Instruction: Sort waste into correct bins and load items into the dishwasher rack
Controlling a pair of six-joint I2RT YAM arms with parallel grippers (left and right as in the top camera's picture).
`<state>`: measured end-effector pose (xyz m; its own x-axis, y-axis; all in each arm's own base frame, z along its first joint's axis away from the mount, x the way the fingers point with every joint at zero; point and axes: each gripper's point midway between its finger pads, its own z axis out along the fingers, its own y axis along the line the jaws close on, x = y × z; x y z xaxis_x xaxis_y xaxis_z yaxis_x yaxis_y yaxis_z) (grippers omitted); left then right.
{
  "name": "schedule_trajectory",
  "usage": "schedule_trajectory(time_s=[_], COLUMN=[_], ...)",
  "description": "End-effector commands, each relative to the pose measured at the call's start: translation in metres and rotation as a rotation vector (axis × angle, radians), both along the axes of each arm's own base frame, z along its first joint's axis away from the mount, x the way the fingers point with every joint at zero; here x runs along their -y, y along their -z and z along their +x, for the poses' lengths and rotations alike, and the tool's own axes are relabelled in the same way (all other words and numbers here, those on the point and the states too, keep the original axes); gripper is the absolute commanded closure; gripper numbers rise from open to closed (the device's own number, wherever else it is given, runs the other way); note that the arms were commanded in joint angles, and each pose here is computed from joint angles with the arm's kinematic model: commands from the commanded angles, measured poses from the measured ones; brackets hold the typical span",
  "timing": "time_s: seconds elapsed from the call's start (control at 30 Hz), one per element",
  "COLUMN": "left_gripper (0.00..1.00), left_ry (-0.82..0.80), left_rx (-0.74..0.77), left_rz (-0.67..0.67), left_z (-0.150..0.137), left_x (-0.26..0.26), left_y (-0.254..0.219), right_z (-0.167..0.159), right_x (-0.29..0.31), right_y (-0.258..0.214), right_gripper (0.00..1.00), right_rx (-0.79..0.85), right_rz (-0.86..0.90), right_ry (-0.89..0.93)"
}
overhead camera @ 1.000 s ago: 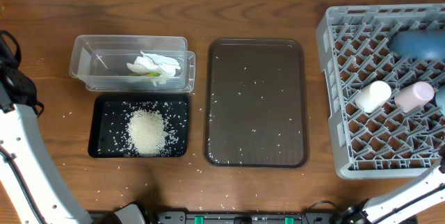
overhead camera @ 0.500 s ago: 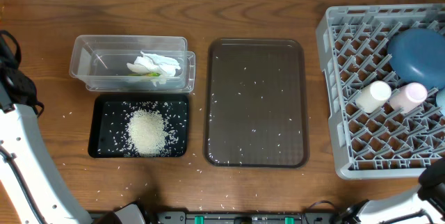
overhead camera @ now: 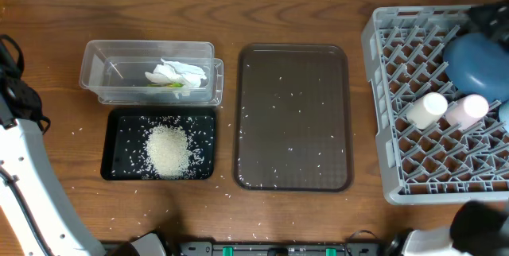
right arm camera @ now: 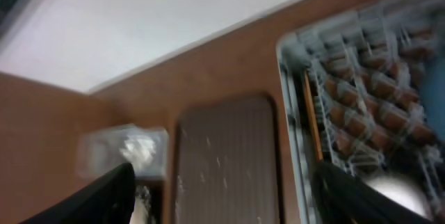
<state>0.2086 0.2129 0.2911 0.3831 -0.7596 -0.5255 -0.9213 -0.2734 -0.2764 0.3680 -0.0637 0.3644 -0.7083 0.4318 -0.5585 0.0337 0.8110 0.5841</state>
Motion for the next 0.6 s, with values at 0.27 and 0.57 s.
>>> schedule_trajectory(time_s=[0.27, 0.57], left_gripper=[0.09, 0.09], left_ry=[-0.001, -0.002], left_rx=[-0.010, -0.011], left_rz=[0.002, 0.002], left_z=[-0.001, -0.001], left_x=[-0.002, -0.002], left_y=[0.000, 0.000], right_z=[-0.094, -0.147], right_x=[-0.065, -0.096], right_y=[0.014, 0.071], right_gripper=[0.19, 0.01], right_rx=[-0.175, -0.180], right_rz=[-0.216, -0.190], right_ry=[-0.105, -0.149])
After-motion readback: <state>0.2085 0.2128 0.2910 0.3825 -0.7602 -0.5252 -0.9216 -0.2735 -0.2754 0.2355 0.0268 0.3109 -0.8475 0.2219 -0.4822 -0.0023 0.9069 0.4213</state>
